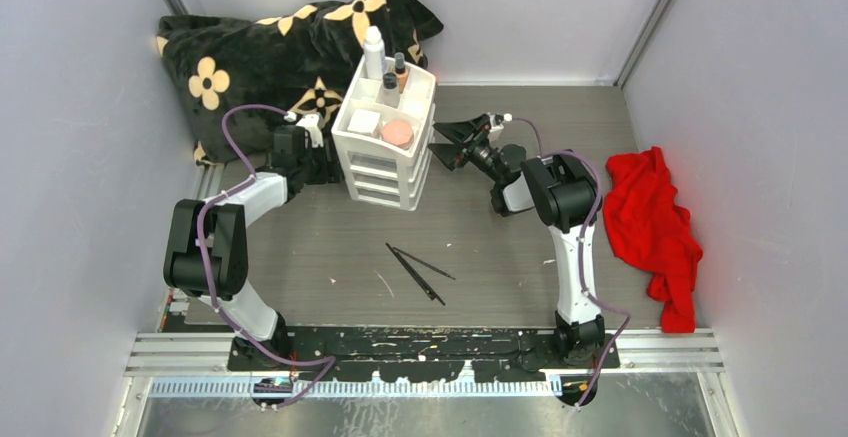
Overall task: Organize the makeup
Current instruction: Open the drawer in the storage box.
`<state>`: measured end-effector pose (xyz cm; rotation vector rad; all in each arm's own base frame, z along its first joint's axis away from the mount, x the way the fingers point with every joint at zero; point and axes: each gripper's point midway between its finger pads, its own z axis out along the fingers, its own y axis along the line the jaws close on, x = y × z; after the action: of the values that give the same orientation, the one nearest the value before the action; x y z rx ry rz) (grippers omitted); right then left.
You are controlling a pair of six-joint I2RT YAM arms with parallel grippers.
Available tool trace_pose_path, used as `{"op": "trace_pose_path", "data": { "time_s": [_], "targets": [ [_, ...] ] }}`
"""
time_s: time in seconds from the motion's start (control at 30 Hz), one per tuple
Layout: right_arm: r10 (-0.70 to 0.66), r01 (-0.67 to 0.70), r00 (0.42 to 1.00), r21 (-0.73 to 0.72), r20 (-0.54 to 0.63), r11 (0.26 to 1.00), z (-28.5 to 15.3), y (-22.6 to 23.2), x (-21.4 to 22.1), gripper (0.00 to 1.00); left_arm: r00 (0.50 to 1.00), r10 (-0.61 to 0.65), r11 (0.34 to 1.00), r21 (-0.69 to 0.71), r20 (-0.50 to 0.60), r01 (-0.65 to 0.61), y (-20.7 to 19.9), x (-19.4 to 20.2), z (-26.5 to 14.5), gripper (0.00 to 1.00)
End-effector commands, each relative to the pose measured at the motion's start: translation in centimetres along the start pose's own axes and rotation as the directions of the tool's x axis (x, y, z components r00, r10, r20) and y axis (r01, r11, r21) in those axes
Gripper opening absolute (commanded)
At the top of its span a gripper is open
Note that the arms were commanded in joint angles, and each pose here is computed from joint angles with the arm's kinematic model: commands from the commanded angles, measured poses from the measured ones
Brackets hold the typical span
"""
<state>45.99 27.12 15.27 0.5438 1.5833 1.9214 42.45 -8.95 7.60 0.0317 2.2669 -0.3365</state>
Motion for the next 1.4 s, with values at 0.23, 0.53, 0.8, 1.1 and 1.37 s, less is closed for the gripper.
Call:
{"op": "trace_pose_path", "data": {
  "time_s": [0.23,0.53,0.8,1.1,1.37],
  "targets": [
    [-0.139,0.129,0.990,-0.229,-0.027,0.965,1.6,5.6,1.2,1.00,0.998,0.017,0.998,0.061,0.068,-0.021,-1.6,-2.2,-0.3,0.71],
    [-0.118,0.109,0.993,-0.205,-0.028,0.973,1.6,4.0,1.1,1.00,0.997,0.016,0.998,0.060,0.072,-0.021,-1.6,-2.4,-0.4,0.71],
    [-0.162,0.140,0.985,-0.266,-0.063,0.954,2.3,6.6,1.7,1.00,0.997,0.017,0.998,0.062,0.074,-0.021,-1.6,-2.6,-0.4,0.71],
    [-0.175,0.150,0.982,-0.281,-0.067,0.948,1.7,8.3,2.0,1.00,0.997,0.013,0.998,0.065,0.071,-0.017,-1.7,-2.4,-0.4,0.71],
    [-0.186,0.166,0.981,-0.266,-0.049,0.949,0.4,8.9,1.4,1.00,0.998,0.015,0.998,0.061,0.066,-0.019,-1.5,-2.2,-0.2,0.71]
  ]
}}
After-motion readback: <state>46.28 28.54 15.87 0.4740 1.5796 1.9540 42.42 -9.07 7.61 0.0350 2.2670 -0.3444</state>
